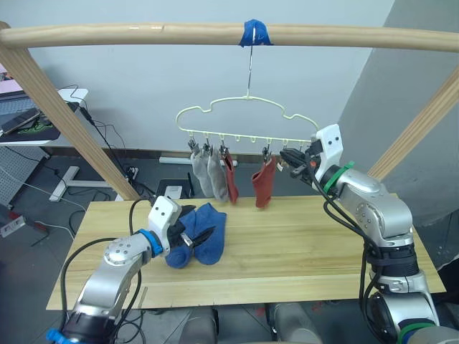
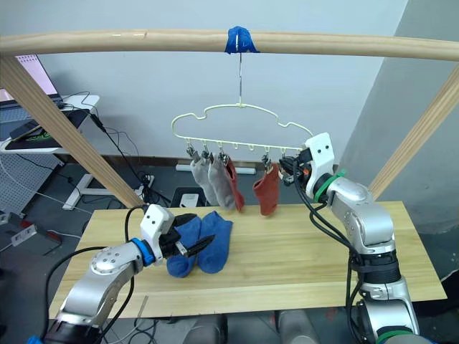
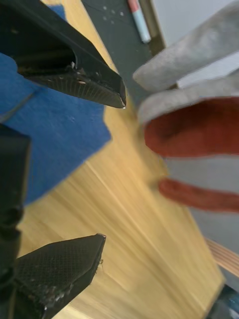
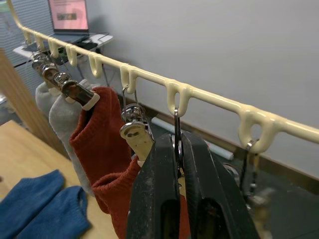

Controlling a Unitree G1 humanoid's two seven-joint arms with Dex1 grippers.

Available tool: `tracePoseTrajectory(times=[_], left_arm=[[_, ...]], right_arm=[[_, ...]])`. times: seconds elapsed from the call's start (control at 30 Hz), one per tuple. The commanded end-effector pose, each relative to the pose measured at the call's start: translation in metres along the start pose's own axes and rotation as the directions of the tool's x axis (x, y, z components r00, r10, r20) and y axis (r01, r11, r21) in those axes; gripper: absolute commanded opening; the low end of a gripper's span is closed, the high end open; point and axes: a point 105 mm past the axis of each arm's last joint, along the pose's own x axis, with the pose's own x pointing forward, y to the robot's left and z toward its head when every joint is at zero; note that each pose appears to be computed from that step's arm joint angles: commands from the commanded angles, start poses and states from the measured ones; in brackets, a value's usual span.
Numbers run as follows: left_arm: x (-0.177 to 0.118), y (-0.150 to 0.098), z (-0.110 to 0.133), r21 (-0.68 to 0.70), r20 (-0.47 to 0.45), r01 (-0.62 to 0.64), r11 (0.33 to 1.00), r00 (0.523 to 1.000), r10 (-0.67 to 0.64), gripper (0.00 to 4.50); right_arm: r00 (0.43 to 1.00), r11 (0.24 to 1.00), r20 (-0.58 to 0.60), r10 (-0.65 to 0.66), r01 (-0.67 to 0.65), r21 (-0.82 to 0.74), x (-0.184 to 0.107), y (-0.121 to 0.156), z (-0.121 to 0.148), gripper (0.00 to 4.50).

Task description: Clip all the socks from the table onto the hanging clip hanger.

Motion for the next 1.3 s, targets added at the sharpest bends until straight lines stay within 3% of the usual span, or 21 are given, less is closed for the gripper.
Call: tracePoseTrajectory(times=[0.03,0.33,0.5,0.63,0.73,0.83,1.1,1.3], left_arm=[[0.006,0.027,-0.018,0.021,-0.061,-0.093,0.995,0.994,0.094,4.50],[0.008,0.061,-0.053,0.000,-0.166,-0.194,0.981,0.967,0.191,4.50],[0.015,0.068,-0.064,0.007,-0.201,-0.219,0.976,0.955,0.216,4.50],[0.020,0.069,-0.090,-0.049,-0.309,-0.271,0.961,0.919,0.244,4.50],[0.021,0.059,-0.098,-0.099,-0.318,-0.226,0.969,0.930,0.184,4.50],[0.021,0.047,-0.102,-0.179,-0.313,-0.169,0.969,0.944,0.107,3.97],[0.011,0.035,-0.114,-0.290,-0.343,-0.124,0.949,0.939,0.018,1.72],[0.000,0.046,-0.109,-0.255,-0.329,-0.155,0.954,0.942,0.065,0.22]], right_arm=[[0.999,1.000,0.028,0.018,-0.018,-0.014,-0.001,0.000,0.014,0.03],[1.000,1.000,0.025,0.001,-0.001,-0.017,-0.005,-0.002,0.016,0.03],[1.000,1.000,0.018,-0.003,0.004,-0.017,-0.007,-0.002,0.014,0.03],[1.000,1.000,0.020,-0.008,0.008,-0.015,-0.007,0.000,0.016,0.03],[1.000,1.000,0.021,-0.017,0.017,-0.014,-0.007,-0.001,0.016,0.03],[1.000,1.000,0.022,-0.021,0.021,-0.009,-0.008,-0.002,0.016,0.00],[0.999,1.000,0.026,-0.024,0.024,-0.002,-0.006,-0.002,0.017,0.00],[0.999,1.000,0.029,-0.022,0.022,0.000,-0.003,-0.003,0.017,0.00]])
